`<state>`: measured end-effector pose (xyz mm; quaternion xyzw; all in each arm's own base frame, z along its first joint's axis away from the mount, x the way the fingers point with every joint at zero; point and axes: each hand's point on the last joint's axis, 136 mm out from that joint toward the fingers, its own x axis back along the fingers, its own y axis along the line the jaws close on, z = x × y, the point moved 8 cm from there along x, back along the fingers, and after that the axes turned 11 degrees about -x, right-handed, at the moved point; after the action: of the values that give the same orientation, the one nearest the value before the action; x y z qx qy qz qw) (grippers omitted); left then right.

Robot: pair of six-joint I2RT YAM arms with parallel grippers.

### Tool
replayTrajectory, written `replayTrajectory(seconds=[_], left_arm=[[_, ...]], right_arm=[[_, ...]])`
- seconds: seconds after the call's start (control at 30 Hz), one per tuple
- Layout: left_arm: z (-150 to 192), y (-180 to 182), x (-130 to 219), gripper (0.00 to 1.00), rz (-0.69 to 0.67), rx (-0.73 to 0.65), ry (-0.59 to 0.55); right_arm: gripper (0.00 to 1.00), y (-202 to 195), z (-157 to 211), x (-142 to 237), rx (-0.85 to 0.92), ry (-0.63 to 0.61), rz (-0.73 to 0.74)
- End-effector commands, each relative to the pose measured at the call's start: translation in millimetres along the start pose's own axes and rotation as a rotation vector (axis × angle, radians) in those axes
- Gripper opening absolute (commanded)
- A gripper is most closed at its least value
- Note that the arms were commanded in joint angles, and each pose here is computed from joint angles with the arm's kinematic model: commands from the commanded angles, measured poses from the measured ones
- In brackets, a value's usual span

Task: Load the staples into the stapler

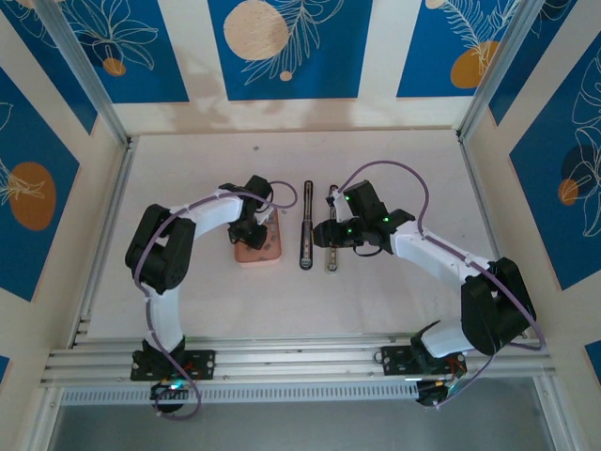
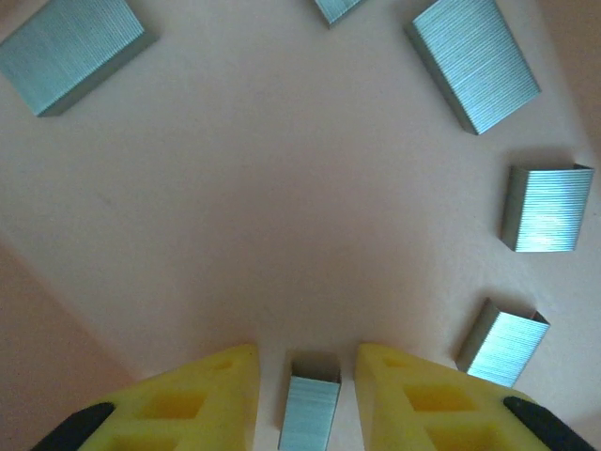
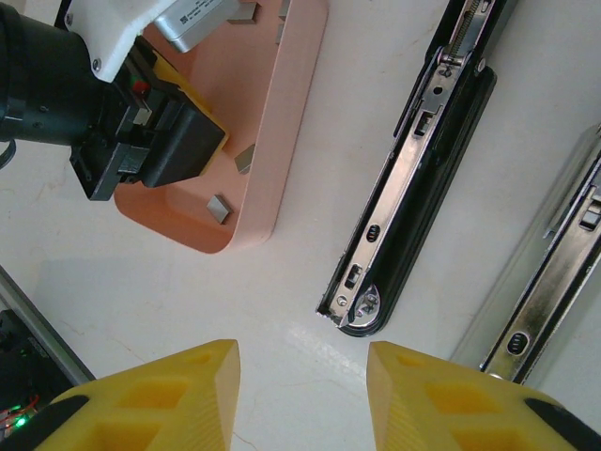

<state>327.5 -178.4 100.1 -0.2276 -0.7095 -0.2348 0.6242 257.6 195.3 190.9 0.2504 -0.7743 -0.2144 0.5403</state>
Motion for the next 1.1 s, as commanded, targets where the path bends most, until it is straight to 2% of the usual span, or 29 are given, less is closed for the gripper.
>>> replayTrajectory(seconds=[0.0,0.23,0.43,0.83,1.07], left_arm=[[1.9,-1.5,-11.2,0.32,-0.015,0.003,0.051],[3.0,-3.2,-21.4,0.24,0.003,0.016,0.059],[0.8,-2.3,-10.0,0.20,-0.007,0.035,0.024],[1.2,-8.3,65.0,0.18,-0.025,0.073,-0.136],[8.3,-47.5,92.5,0.19,0.062,0.088,-0.213]], right_arm=[[0.40,-2.2,4.8,-2.4,-0.012,0.034,-0.002],[0.40,-2.6,4.7,-0.6,-0.011,0.032,0.000],[0.40,-2.2,3.2,1.2,-0.011,0.021,-0.003],[0.39,-0.5,3.4,9.0,-0.035,-0.034,-0.019],[0.39,-10.8,9.7,19.6,-0.139,-0.093,0.007]])
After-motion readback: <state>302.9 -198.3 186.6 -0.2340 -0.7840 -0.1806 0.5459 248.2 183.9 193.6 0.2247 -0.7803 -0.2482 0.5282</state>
